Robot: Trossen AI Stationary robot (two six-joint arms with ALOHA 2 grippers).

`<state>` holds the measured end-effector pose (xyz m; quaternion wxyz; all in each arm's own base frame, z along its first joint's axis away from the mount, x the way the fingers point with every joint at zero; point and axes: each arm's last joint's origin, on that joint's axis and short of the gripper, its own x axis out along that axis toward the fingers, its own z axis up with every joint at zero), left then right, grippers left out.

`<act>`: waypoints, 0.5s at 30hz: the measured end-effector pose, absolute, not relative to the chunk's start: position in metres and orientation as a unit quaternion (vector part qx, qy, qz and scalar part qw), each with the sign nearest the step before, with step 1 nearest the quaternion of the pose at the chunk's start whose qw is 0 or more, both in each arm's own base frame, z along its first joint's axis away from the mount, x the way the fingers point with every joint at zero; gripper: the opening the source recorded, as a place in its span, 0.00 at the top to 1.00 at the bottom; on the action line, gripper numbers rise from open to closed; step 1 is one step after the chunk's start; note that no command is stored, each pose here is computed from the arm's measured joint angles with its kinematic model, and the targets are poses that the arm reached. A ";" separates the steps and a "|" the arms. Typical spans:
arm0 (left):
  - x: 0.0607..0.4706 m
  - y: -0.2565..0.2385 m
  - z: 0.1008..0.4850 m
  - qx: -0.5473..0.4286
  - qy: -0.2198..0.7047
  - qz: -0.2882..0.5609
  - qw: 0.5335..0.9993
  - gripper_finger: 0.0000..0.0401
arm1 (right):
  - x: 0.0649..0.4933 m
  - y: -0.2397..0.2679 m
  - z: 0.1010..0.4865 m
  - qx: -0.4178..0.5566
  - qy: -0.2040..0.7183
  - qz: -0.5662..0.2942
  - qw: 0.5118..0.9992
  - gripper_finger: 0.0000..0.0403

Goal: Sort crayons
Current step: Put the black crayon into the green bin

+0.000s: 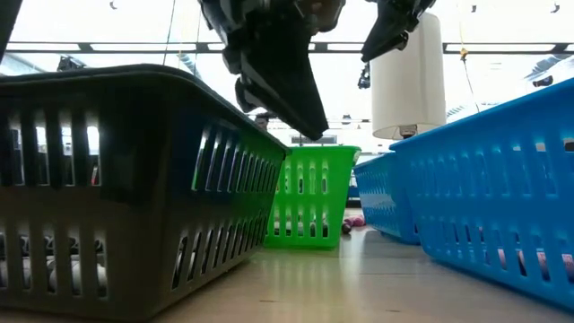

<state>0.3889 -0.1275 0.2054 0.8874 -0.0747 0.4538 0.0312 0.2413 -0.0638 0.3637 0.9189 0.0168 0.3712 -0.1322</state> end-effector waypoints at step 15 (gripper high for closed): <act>0.393 -0.073 0.210 -0.195 0.468 0.130 0.852 0.68 | 0.245 -0.058 0.366 0.026 0.356 -0.130 0.925 0.58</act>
